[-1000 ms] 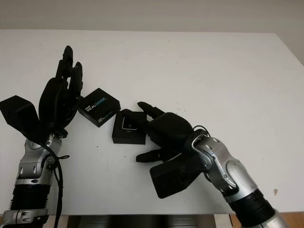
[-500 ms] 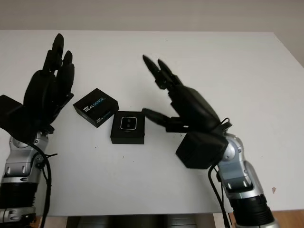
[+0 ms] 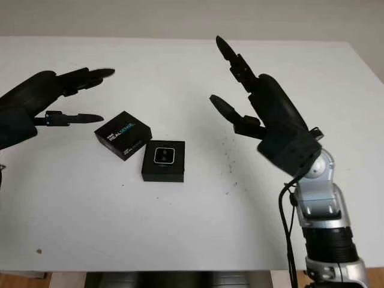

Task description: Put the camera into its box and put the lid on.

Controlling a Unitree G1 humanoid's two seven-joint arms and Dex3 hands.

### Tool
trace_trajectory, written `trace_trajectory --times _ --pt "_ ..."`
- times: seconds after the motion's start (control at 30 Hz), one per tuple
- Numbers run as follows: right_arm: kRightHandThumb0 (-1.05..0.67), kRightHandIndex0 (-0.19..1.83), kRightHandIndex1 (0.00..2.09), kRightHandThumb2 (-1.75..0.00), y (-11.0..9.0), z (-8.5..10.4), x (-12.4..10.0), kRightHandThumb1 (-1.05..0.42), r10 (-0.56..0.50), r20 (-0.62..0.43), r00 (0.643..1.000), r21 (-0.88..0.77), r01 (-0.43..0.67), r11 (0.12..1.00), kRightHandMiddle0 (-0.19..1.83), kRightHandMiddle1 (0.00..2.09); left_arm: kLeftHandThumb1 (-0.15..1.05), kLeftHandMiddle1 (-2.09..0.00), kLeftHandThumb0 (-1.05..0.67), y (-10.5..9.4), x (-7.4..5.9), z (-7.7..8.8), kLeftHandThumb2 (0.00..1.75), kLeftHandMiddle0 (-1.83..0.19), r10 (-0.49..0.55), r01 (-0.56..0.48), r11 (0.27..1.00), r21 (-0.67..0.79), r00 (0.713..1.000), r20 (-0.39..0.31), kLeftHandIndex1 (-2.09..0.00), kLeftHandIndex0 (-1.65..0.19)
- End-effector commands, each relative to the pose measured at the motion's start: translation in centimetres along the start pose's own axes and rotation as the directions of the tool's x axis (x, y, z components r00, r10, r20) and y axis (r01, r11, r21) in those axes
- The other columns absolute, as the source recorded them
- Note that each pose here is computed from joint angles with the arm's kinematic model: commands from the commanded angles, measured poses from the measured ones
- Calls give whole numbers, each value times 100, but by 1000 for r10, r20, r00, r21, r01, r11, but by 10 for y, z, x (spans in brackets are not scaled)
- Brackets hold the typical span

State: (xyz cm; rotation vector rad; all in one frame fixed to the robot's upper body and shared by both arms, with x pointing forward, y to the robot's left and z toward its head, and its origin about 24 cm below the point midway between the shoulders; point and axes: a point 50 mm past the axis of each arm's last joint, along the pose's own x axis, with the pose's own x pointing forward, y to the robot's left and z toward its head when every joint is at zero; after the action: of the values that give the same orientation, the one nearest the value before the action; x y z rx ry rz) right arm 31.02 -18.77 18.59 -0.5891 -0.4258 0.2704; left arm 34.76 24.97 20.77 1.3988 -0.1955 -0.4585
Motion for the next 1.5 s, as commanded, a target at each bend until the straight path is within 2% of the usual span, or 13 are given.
trace_trajectory --times 0.0,0.2,0.37,0.5,0.63,0.87,1.23,1.4,1.47 --pt "-75 -1 8 -60 -2 -2 0 -105 -15 -8 1000 20 16 1000 0 8 87 -2 -36 9 3 3 4 -5 -45 46 993 105 999 -9 -5 -2" --pt "-73 -3 7 -60 1 -4 -2 -105 -16 -31 999 40 17 999 -2 8 81 -5 -31 8 20 15 3 -5 -123 112 924 367 992 6 -4 0" --pt "-72 -3 6 -59 4 -6 -3 -105 -21 -40 999 74 24 997 -2 7 76 -5 -35 8 34 22 3 -5 -106 63 850 523 993 53 -4 3" --pt "-71 -4 6 -60 6 -6 -4 -105 -24 -42 999 104 28 994 -3 7 79 -5 -35 5 43 25 5 -3 -108 44 804 593 992 72 -3 7" --pt "-71 -5 5 -61 7 -7 -6 -105 -32 -51 998 109 37 993 -3 6 79 -5 -37 2 49 26 6 -3 -105 22 799 601 989 102 -3 8" --pt "-70 -6 5 -61 7 -8 -7 -105 -34 -56 998 121 41 992 -5 6 79 -6 -35 -2 51 25 6 -6 -128 38 797 603 986 107 -5 5" --pt "-67 -3 6 -62 6 -8 -7 -105 -57 -73 996 64 62 996 -1 7 81 -5 -38 -11 49 23 6 -7 -220 144 832 535 972 80 -6 3" --pt "-66 -1 7 -61 7 -8 -7 -105 -68 -81 994 43 71 997 0 8 81 -5 -36 -14 47 25 6 -7 -264 192 861 471 960 91 -5 5" --pt "-67 0 7 -61 7 -7 -7 -105 -70 -84 994 32 73 997 1 8 81 -6 -37 -18 48 25 6 -9 -263 190 871 453 959 104 -7 0"
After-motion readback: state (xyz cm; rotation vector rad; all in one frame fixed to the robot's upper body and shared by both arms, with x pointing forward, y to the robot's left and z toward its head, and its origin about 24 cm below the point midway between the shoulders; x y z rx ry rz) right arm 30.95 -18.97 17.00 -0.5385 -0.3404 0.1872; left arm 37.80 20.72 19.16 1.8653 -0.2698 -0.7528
